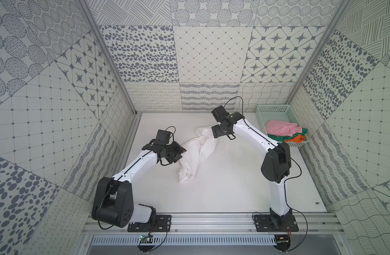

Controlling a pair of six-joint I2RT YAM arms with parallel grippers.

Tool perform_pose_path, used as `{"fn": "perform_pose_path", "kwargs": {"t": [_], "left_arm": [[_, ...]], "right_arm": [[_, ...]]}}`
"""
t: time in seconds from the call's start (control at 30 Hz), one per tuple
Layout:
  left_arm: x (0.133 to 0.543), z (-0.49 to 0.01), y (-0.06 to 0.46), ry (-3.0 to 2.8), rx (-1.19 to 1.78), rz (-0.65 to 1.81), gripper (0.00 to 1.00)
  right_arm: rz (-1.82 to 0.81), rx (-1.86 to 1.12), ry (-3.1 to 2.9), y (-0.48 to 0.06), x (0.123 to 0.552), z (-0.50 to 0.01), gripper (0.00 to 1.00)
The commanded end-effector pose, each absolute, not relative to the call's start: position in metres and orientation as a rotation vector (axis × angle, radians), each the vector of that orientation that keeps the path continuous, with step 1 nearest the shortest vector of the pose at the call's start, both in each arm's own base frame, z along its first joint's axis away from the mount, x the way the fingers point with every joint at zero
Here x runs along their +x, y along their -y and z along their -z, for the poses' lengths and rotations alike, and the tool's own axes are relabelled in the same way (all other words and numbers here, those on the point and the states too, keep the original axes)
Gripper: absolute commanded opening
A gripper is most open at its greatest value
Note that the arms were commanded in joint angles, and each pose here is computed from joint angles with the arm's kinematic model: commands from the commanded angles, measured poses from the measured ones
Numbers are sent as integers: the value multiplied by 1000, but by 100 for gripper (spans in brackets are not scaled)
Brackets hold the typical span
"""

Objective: Fold and stack t-shirts
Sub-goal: Flatten out the T-shirt at the center of the board.

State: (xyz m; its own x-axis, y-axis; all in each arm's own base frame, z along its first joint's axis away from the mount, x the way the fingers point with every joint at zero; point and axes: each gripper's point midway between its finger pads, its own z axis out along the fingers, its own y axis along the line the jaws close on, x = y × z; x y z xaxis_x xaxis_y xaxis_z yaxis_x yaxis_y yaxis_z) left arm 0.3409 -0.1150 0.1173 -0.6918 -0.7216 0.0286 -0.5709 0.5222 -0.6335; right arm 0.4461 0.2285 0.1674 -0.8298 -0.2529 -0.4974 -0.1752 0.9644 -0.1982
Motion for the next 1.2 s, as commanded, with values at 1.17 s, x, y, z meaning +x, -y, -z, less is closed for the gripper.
{"fn": "perform_pose_path", "kwargs": {"t": [1.17], "left_arm": [[327,-98,114,-2623,-1169,815,40]], "right_arm": [[164,-278,-2510,-229,452,-191,95]]}}
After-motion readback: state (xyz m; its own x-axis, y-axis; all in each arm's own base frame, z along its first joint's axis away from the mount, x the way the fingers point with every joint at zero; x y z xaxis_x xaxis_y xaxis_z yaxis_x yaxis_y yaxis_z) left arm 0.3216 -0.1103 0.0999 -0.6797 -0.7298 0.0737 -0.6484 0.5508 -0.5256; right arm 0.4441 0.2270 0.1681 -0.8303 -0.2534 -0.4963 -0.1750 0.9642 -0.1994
